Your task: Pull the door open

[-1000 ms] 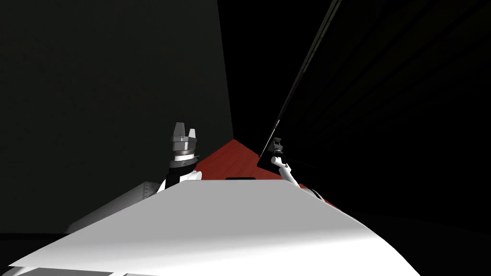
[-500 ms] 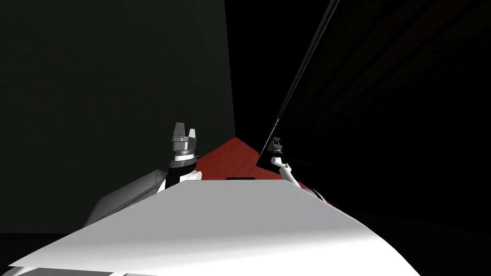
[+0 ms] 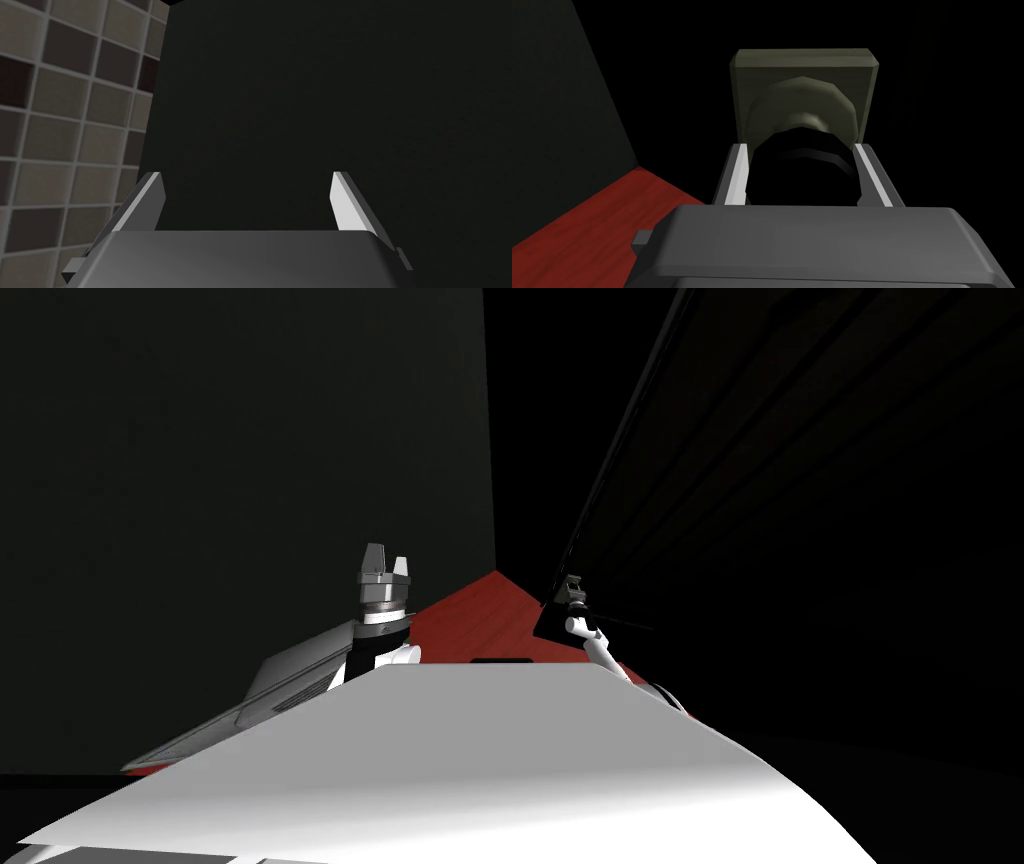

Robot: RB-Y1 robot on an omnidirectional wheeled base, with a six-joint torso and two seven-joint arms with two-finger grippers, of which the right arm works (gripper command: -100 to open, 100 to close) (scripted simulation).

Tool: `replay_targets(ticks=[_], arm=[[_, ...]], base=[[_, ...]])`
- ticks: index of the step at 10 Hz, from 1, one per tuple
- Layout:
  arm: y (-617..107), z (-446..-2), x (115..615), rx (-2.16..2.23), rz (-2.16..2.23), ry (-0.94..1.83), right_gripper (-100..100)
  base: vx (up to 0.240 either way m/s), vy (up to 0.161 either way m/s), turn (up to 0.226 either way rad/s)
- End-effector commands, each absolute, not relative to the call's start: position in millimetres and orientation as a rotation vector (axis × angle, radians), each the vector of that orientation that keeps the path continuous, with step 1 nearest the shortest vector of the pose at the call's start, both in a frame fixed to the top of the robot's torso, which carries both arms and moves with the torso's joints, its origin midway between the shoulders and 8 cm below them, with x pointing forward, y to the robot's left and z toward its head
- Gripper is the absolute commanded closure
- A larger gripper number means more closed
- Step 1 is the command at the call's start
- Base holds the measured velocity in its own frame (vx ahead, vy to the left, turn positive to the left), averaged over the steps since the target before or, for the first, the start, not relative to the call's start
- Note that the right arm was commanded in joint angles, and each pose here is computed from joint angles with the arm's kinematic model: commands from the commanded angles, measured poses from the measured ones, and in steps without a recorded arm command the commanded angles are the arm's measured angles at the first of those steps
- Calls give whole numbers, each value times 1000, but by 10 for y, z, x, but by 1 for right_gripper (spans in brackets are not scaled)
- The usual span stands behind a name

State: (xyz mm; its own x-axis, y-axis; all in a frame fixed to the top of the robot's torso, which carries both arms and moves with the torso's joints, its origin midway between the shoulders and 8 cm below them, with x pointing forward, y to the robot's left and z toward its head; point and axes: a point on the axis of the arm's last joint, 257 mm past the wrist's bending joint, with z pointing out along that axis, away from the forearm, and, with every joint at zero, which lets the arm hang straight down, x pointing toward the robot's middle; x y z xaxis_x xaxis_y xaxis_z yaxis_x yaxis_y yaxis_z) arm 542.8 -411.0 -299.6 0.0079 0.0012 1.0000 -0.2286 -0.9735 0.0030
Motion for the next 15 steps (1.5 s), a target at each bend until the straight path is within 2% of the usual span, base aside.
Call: replay_targets(ticks=[1,15], arm=[[-4064,-2962,5437,2108,2108,-227,100],[-3751,-2990,5353,2183,2171,-91,100]], base=[[-226,-57,77],[-173,-52,80]])
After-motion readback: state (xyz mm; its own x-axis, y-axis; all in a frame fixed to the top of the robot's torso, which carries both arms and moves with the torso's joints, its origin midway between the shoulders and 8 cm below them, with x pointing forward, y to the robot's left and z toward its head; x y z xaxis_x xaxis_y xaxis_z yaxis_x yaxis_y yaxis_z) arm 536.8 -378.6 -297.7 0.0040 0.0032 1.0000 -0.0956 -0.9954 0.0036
